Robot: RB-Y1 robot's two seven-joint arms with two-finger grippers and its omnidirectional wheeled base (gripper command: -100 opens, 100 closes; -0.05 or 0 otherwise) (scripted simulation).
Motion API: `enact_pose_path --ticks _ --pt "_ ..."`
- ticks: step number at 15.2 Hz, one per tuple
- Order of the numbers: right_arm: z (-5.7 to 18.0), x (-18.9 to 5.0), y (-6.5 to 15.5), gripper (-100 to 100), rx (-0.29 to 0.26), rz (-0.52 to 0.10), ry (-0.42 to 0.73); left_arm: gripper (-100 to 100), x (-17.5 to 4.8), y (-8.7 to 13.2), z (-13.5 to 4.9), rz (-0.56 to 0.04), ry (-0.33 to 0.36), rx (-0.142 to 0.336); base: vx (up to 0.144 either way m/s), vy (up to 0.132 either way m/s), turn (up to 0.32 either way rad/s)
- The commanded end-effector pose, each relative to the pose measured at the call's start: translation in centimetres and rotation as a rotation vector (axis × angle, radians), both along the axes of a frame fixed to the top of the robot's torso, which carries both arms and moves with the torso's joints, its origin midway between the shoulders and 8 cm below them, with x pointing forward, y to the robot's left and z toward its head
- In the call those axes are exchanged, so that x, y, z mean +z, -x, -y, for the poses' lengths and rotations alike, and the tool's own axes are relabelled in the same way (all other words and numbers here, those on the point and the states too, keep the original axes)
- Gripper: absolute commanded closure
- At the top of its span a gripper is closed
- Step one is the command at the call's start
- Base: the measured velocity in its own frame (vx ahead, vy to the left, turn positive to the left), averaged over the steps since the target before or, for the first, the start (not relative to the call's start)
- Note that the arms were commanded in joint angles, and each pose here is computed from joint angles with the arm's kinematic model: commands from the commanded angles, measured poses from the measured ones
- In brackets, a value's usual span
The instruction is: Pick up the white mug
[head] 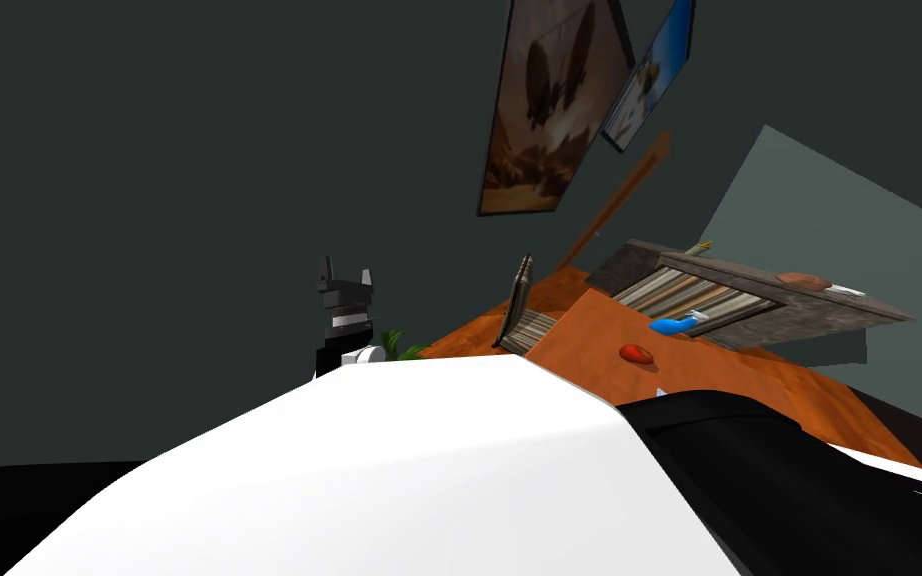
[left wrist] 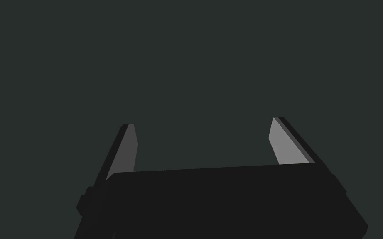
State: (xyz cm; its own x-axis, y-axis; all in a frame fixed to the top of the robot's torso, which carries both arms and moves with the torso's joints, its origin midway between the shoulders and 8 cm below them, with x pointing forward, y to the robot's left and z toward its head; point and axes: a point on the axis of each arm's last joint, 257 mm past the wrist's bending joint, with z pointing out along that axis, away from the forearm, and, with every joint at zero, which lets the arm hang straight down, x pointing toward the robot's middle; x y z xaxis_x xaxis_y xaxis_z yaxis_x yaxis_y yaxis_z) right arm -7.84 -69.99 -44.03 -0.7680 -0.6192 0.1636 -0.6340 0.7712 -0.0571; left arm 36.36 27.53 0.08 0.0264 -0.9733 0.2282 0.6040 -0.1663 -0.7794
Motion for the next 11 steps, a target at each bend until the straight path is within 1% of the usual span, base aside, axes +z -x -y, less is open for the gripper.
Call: enact_pose_path --ticks 1,2,4,5,6,7,11 --pt "0.0 0.0 0.0 -100 0.000 0.000 0.000 0 0.0 0.0 0.0 0.000 0.000 0.000 0.062 -0.043 0.058" --pt "-0.8 -1.1 0.5 -100 -0.002 0.000 -0.003 0 0.0 0.0 0.0 0.000 0.000 0.000 0.014 -0.035 0.045" --pt "-1.4 -2.1 0.9 -100 -0.008 0.003 -0.003 0 0.0 0.0 0.0 0.000 0.000 0.000 -0.020 -0.047 0.063" --pt "-1.5 -2.3 1.0 -100 -0.009 0.004 -0.003 0 0.0 0.0 0.0 0.000 0.000 0.000 -0.027 -0.052 0.032" --pt "-1.4 -1.9 0.8 -100 -0.007 0.003 -0.004 0 0.0 0.0 0.0 0.000 0.000 0.000 -0.016 -0.031 0.010" --pt "-1.4 -2.0 0.8 100 -0.007 0.004 -0.003 0 0.0 0.0 0.0 0.000 0.000 0.000 -0.005 -0.012 0.002" --pt "-1.4 -2.0 0.8 100 -0.006 0.002 -0.002 0 0.0 0.0 0.0 0.000 0.000 0.000 -0.001 -0.001 0.000"
